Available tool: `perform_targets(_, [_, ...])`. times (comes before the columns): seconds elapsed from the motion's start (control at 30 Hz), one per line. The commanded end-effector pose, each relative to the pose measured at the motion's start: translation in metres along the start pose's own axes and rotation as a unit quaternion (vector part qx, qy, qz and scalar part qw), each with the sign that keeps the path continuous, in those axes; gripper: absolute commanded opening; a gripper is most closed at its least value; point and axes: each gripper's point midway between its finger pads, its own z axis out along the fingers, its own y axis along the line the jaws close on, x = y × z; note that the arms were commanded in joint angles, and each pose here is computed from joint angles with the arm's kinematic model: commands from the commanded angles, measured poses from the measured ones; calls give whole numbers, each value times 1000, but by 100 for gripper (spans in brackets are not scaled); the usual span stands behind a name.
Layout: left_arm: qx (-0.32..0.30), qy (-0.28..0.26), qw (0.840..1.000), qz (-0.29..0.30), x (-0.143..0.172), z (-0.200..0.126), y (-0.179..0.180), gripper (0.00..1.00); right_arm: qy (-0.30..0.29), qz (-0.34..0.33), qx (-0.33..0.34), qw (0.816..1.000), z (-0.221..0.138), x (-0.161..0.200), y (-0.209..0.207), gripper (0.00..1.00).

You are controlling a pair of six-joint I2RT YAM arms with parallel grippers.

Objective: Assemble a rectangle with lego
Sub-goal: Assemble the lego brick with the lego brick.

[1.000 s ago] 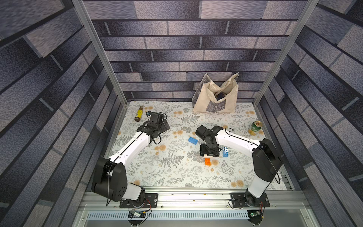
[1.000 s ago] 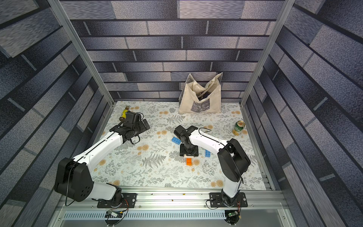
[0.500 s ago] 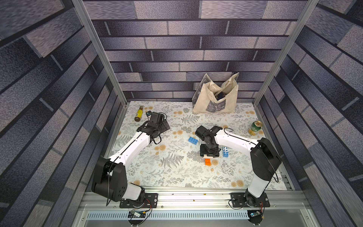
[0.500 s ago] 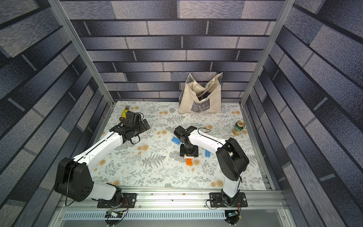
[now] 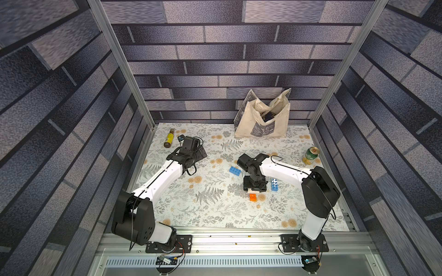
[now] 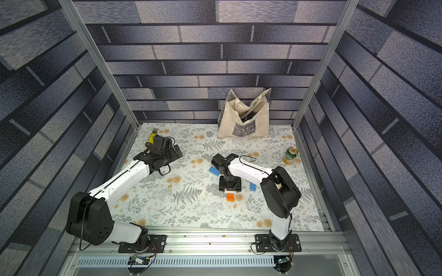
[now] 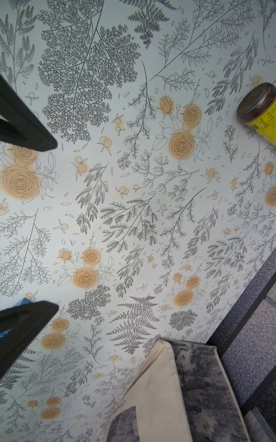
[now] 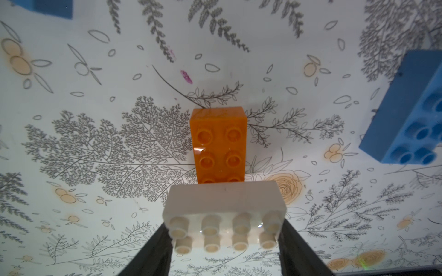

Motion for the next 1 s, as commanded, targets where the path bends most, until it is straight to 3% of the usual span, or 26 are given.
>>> perform_targets(0.0, [1, 4, 1000, -4, 0, 0, 0, 100, -5, 3, 8, 1000, 4, -3, 2, 17])
perform_targets(0.97, [1, 6, 1000, -4, 1, 1, 0, 100, 6, -1, 25, 1000, 19, 5, -9, 17])
